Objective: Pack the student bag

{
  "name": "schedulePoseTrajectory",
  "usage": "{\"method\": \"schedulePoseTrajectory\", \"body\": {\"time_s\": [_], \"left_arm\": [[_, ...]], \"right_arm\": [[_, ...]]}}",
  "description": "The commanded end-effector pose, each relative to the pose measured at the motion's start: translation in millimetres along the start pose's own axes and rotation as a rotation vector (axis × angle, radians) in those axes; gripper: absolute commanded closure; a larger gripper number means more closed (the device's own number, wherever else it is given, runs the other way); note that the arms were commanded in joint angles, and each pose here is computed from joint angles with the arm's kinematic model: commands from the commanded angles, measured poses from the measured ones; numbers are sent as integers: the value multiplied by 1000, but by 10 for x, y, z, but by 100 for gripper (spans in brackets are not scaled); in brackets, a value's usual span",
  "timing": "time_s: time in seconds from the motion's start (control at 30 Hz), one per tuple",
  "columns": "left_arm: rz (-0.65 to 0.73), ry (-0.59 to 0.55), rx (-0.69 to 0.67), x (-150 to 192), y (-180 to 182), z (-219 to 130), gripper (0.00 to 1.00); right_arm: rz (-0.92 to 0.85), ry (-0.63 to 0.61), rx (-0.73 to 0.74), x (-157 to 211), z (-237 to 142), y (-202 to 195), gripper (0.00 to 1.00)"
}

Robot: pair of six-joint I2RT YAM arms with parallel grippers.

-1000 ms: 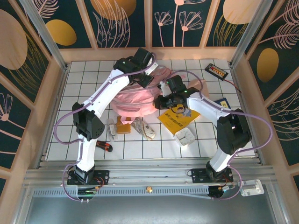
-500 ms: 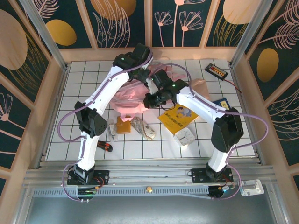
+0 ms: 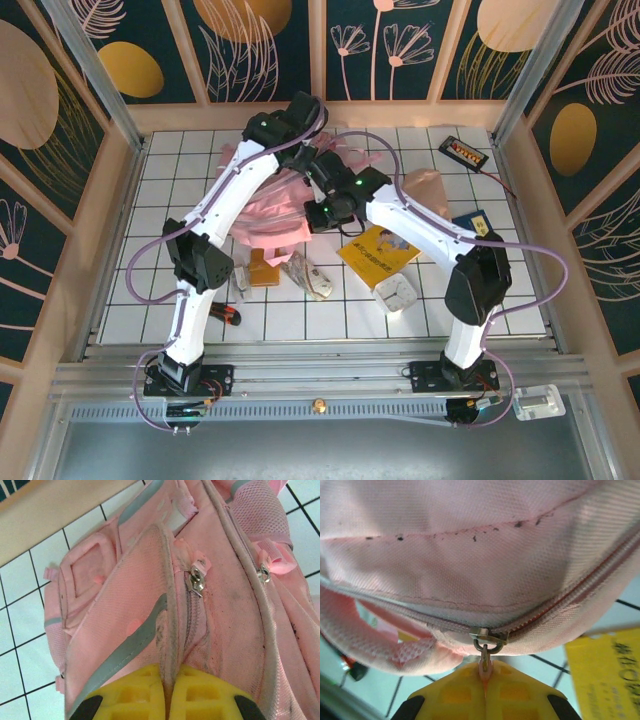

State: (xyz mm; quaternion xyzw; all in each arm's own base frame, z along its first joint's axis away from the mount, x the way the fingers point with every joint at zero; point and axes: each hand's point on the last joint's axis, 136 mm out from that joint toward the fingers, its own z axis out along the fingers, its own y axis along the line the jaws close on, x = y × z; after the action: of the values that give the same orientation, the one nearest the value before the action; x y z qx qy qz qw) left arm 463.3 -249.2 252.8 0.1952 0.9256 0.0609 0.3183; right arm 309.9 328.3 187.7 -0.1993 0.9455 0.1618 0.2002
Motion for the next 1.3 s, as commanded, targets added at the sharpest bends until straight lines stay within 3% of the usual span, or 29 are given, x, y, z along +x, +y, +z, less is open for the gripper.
{"method": "schedulePoseTrajectory", "body": {"time_s": [0.0, 0.1, 0.27, 0.33, 0.4, 0.47, 0.63, 0.77, 0.9, 1.17, 1.27], "left_arm": [[-121, -128, -43, -326, 22, -155, 100], [-146, -121, -55, -336, 25, -105, 100], [-170, -139, 57, -429, -159, -117, 100], [-142, -136, 130, -432, -290, -136, 55], [-106, -123, 196, -394, -405, -138, 33], [-78, -106, 227, -333, -464, -145, 1], [13, -62, 275, -104, -590, -177, 1], [154, -2, 278, 278, -781, -45, 1], [182, 9, 296, 538, -855, 102, 1], [232, 34, 283, 601, -908, 312, 2], [252, 82, 281, 637, -930, 384, 15]], "right_arm": [[-66, -143, 180, -212, -370, -7, 100], [-75, -210, 284, -246, -437, -108, 100], [-11, -285, 238, -260, -450, -496, 100], [-1, -317, 155, -311, -472, -580, 100], [-1, -361, 47, -371, -516, -603, 100], [6, -383, -38, -411, -563, -649, 100], [-28, -377, -107, -450, -564, -752, 100], [-11, -361, -147, -443, -544, -893, 100], [-3, -343, -155, -405, -514, -972, 100], [2, -325, -159, -360, -454, -998, 100], [6, -320, -164, -355, -442, -993, 100]]}}
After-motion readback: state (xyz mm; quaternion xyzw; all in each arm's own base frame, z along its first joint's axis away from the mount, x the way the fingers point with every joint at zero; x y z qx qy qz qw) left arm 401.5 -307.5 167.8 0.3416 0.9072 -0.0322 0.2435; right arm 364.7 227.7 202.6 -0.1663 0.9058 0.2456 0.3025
